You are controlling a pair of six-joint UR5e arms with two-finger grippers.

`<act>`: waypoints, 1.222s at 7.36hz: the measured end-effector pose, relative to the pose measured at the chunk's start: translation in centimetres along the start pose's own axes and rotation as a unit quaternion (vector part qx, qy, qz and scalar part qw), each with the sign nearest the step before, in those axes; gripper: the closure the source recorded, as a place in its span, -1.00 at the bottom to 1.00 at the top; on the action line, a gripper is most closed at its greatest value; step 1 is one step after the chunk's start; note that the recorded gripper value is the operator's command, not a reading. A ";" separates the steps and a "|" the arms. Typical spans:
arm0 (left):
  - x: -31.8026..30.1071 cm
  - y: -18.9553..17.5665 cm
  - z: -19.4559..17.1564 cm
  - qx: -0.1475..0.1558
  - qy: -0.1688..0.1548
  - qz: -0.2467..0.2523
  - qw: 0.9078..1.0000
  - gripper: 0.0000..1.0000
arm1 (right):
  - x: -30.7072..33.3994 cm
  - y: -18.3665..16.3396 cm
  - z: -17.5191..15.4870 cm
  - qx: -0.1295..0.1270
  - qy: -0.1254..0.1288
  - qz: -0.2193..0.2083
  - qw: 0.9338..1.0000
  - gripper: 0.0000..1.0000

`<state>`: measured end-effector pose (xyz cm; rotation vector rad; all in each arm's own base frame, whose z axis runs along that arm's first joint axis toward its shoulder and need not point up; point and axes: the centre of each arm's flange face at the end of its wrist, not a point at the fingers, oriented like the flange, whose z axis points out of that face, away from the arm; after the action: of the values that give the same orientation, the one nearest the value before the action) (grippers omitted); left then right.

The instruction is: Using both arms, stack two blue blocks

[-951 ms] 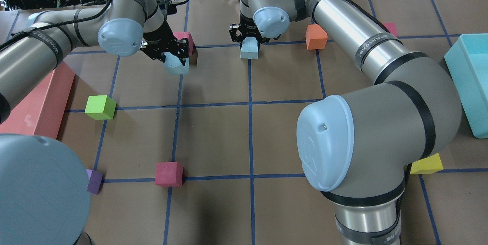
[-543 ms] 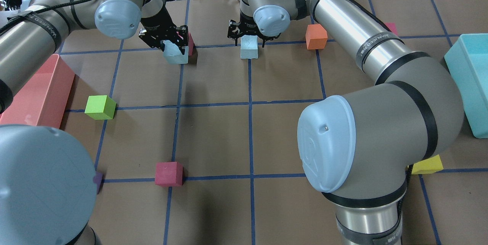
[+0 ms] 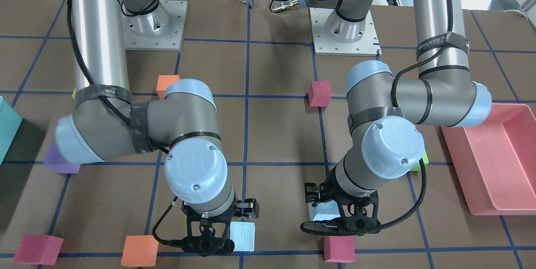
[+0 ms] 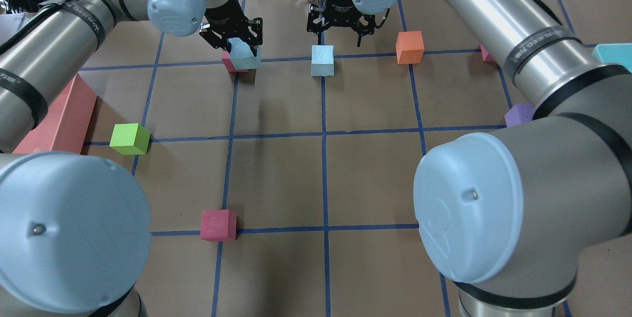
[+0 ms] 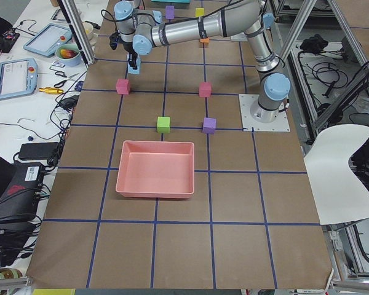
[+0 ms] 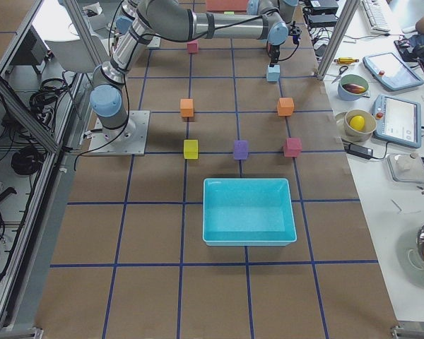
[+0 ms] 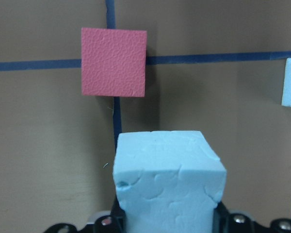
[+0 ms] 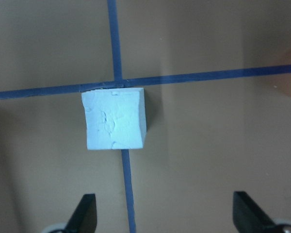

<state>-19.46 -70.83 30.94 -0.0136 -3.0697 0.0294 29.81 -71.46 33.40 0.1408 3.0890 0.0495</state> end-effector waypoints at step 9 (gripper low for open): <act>15.2 -3.0 3.4 0.024 -0.003 -0.051 0.998 0.71 | 16.1 17.5 -12.1 -0.010 0.065 -0.045 0.997 -1.00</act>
<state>-34.89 -73.77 28.72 0.1467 -3.0703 0.0970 14.80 -52.89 45.32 -0.0029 3.2199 0.0907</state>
